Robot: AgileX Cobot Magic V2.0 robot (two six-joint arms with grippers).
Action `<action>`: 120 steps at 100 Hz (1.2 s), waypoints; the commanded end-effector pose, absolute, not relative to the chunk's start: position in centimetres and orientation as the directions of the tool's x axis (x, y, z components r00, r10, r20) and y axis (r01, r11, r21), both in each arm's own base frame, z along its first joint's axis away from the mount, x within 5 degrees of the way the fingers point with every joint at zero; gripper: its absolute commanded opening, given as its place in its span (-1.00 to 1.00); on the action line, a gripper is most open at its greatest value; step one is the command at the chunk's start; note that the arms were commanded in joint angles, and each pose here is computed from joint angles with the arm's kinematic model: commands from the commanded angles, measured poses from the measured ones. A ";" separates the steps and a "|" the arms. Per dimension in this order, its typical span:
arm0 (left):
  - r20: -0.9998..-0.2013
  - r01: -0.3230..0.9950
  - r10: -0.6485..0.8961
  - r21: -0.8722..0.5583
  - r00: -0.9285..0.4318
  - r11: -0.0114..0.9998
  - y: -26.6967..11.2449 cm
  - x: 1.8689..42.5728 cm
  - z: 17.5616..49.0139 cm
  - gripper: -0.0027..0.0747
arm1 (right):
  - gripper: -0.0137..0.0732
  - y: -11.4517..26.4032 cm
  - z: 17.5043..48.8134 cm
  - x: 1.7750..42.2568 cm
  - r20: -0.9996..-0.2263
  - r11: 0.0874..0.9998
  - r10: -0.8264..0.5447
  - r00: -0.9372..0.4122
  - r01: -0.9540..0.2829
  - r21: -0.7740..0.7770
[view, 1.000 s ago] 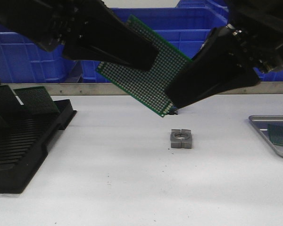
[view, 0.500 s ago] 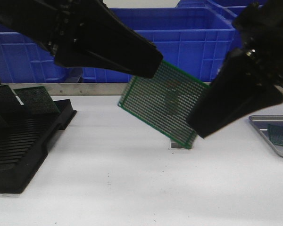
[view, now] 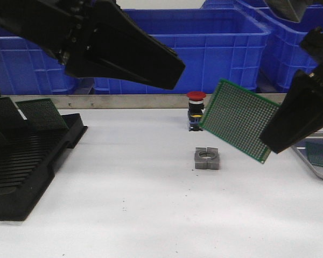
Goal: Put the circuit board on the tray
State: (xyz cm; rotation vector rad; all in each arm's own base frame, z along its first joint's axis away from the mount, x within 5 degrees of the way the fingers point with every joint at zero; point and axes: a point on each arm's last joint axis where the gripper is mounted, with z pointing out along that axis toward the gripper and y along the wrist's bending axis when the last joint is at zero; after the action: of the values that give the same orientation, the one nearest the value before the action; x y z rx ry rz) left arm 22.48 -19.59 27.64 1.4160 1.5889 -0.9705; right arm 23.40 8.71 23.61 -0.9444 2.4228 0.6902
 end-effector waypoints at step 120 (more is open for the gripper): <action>-0.946 0.995 0.316 -0.045 -0.070 0.087 -20.0 22.2 29.7 0.32 | 0.76 -7.2 20.7 29.3 -0.658 0.996 0.068 -0.750 0.013 0.088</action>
State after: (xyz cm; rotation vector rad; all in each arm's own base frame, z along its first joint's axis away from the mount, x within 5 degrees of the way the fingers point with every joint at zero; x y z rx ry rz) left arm 22.49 -19.59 27.65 1.4133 1.5892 -0.9712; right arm 28.96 -6.76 19.08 0.0252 2.4895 0.1469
